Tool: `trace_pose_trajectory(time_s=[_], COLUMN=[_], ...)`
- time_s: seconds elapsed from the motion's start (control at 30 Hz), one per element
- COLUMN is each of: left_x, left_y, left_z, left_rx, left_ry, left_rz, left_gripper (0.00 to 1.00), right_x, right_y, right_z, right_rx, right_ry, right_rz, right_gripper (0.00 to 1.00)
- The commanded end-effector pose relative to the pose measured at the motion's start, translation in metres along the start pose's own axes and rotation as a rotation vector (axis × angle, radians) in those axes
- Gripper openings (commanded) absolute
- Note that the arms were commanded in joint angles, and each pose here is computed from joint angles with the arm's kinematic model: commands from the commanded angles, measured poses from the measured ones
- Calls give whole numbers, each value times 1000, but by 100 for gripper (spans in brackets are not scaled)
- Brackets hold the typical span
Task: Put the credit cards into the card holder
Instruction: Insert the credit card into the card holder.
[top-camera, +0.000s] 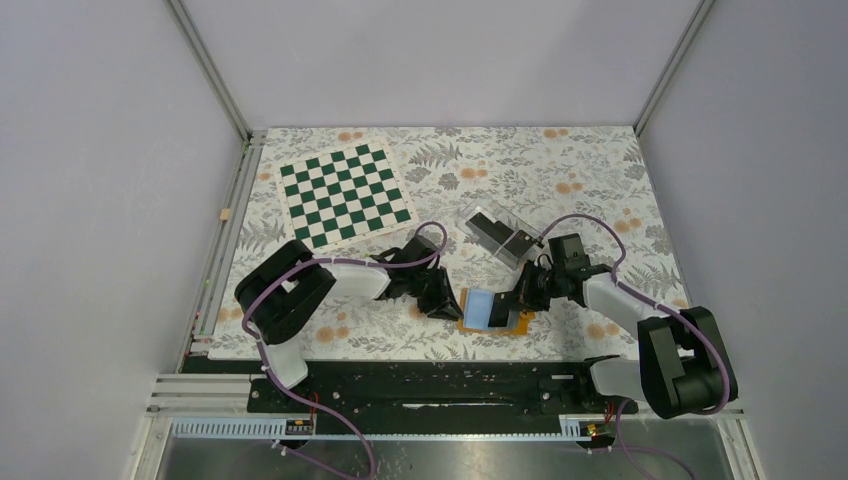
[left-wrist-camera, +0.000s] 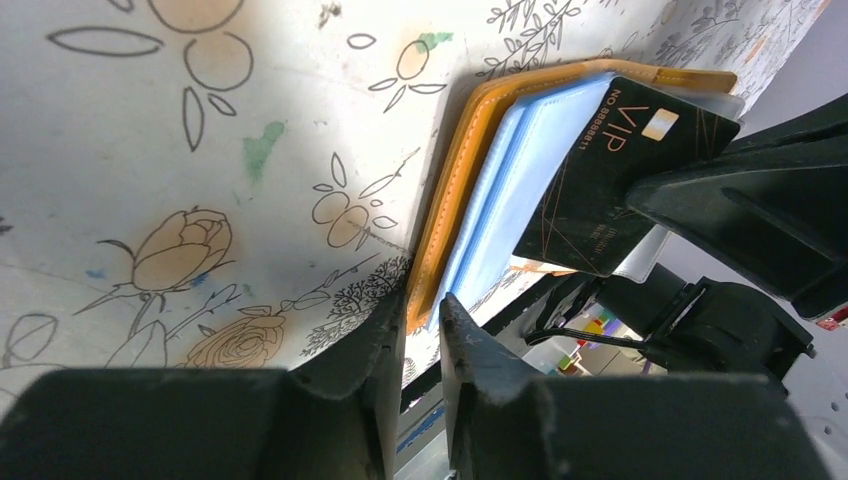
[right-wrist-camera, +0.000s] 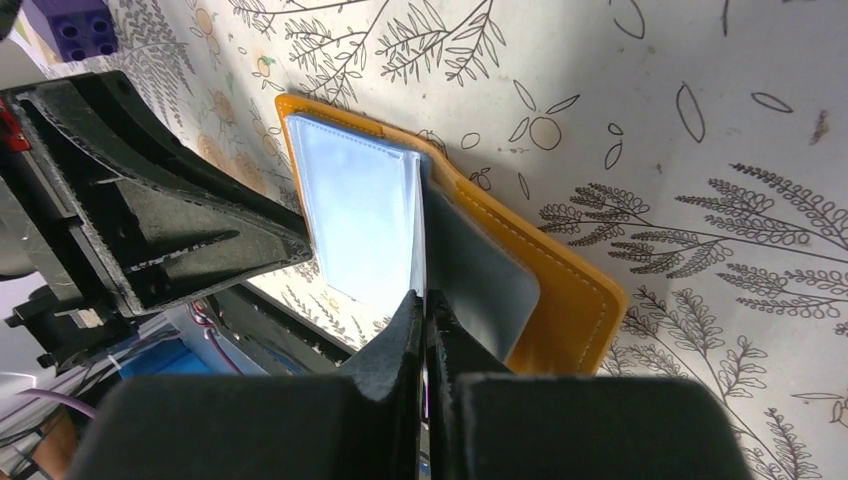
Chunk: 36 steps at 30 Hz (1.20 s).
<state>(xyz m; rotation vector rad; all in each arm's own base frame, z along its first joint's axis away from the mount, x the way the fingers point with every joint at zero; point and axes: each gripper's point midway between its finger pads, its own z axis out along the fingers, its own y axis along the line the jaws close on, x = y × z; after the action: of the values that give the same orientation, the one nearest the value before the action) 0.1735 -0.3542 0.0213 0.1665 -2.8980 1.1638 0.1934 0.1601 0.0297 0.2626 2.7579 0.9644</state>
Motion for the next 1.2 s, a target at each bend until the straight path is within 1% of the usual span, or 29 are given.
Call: trace_pose_trajectory(time_s=[0.0,0.2,0.33,0.47,0.6,0.87,1.17], left_x=[18,18,18,17,17,17,16], left_y=[19,23,22,21,22,22,19], left_z=[2,4,4,7,8,10,10], left_rx=[-70,-80,-81,-79,-84,-85,-82], left_ry=[41,46,43,50,53,57,55], left_rz=[10,3,-2,-2,-7,-9,-6], left_gripper=[17,6,0,0,0,0,0], right_x=[-10,-24,-30,-31,-25,-14,1], right_y=[-1,-12,-11,-5,-2,5,-6], right_z=[2,-7,-11,-7,-2,2,4], right_rx=[1,51,41,-1,-42,-134,-90], right_ry=[-59,-116,-138,-128,-89,-57,7], right_rz=[0,-9,-8,3,7,21,38], right_gripper=[0,0,0,0,0,0,0])
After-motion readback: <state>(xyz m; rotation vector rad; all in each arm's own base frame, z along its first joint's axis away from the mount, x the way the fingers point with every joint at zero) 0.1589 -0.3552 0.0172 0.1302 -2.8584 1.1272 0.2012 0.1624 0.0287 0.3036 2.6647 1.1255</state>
